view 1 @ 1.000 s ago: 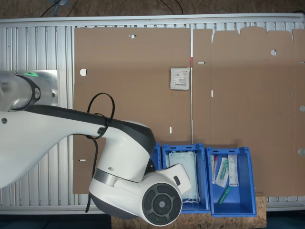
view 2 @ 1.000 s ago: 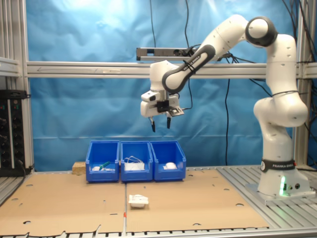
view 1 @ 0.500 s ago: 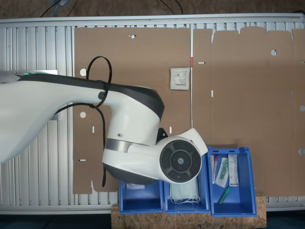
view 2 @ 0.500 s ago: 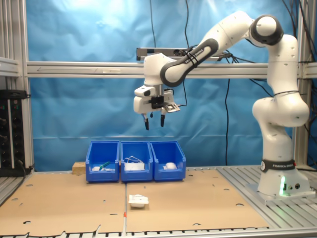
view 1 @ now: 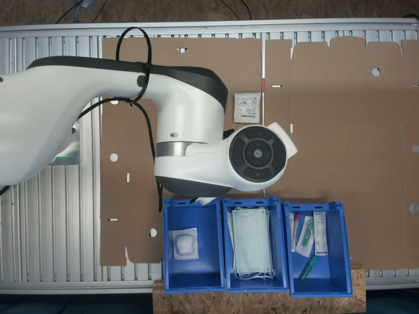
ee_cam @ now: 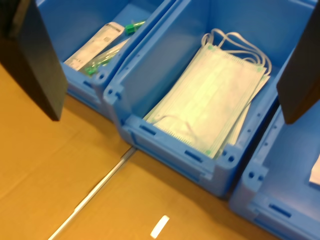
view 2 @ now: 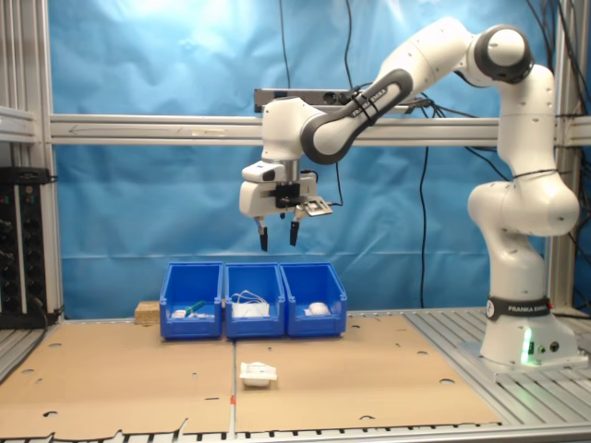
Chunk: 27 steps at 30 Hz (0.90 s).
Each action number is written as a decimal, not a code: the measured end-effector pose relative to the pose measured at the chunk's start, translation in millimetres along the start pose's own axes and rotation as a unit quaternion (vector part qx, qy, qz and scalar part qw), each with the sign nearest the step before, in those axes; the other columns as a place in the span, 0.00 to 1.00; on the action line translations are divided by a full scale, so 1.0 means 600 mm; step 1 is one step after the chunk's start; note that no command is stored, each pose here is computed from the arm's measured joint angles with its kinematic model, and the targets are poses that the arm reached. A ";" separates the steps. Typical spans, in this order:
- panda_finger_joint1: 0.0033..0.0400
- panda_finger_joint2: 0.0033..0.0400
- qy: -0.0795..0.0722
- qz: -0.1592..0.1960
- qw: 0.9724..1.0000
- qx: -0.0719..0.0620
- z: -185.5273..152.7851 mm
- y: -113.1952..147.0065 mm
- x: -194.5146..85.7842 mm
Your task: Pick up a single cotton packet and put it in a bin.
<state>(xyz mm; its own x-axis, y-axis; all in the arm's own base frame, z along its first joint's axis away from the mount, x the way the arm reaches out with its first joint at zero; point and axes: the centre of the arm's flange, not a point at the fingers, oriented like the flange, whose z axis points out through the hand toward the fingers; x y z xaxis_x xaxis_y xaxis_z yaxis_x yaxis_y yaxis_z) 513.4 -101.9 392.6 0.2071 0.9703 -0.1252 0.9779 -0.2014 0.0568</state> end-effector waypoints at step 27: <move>1.00 1.00 0.006 0.031 0.999 -0.013 0.069 0.002 0.127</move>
<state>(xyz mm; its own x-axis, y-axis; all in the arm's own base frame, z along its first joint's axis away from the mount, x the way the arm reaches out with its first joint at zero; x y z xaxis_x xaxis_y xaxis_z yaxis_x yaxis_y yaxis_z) 531.9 -33.7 342.1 0.2675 0.9574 -0.1085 0.9619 -0.2586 0.0891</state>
